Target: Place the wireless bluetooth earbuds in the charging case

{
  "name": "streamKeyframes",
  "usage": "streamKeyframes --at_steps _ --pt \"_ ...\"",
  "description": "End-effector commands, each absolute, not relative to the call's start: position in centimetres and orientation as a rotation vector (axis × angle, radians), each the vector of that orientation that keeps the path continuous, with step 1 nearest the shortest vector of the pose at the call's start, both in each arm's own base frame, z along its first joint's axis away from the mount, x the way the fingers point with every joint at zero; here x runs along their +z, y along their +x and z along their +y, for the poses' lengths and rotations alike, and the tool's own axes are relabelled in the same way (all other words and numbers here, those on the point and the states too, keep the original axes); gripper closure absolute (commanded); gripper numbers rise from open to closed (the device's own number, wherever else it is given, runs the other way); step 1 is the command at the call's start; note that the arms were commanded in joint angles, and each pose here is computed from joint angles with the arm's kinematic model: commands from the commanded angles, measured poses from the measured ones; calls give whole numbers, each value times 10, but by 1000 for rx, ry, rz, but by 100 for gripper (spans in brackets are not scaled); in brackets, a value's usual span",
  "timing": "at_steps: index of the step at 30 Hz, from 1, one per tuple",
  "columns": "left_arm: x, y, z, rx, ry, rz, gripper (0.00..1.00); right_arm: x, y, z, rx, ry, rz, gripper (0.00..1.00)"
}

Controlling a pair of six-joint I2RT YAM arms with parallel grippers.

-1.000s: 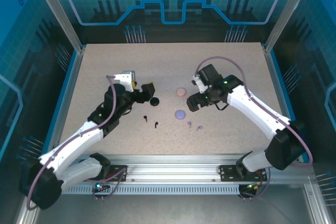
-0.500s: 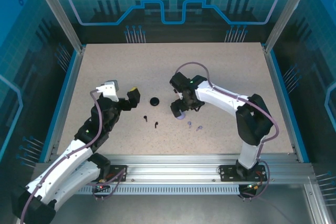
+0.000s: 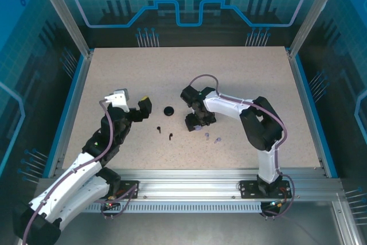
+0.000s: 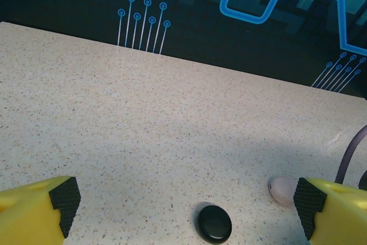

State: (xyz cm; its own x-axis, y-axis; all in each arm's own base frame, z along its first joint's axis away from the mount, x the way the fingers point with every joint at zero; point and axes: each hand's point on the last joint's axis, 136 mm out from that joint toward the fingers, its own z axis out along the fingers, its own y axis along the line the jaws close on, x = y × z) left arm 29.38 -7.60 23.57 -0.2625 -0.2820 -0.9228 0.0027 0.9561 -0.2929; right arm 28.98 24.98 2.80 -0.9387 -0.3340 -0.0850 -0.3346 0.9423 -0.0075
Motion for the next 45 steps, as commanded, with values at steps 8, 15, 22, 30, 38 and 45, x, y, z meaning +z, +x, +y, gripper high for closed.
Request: streamKeyframes --at_steps 8,15,22,30,38,45 --pt "232 295 -68 -253 -249 1821 1 20 290 271 66 -524 3026 32" --pt "231 296 -69 -250 -248 1826 1 21 288 280 77 -557 3018 33" --pt "230 296 -69 -250 -247 1830 1 21 290 286 62 -593 2998 34" --pt "229 297 -70 -256 -247 1833 1 16 289 285 35 -607 3008 36" --pt "230 297 -71 -261 -248 1834 1 10 284 281 8 -631 3036 41" --pt "228 298 -74 -277 -240 1843 1 5 285 279 -12 -656 3022 50"
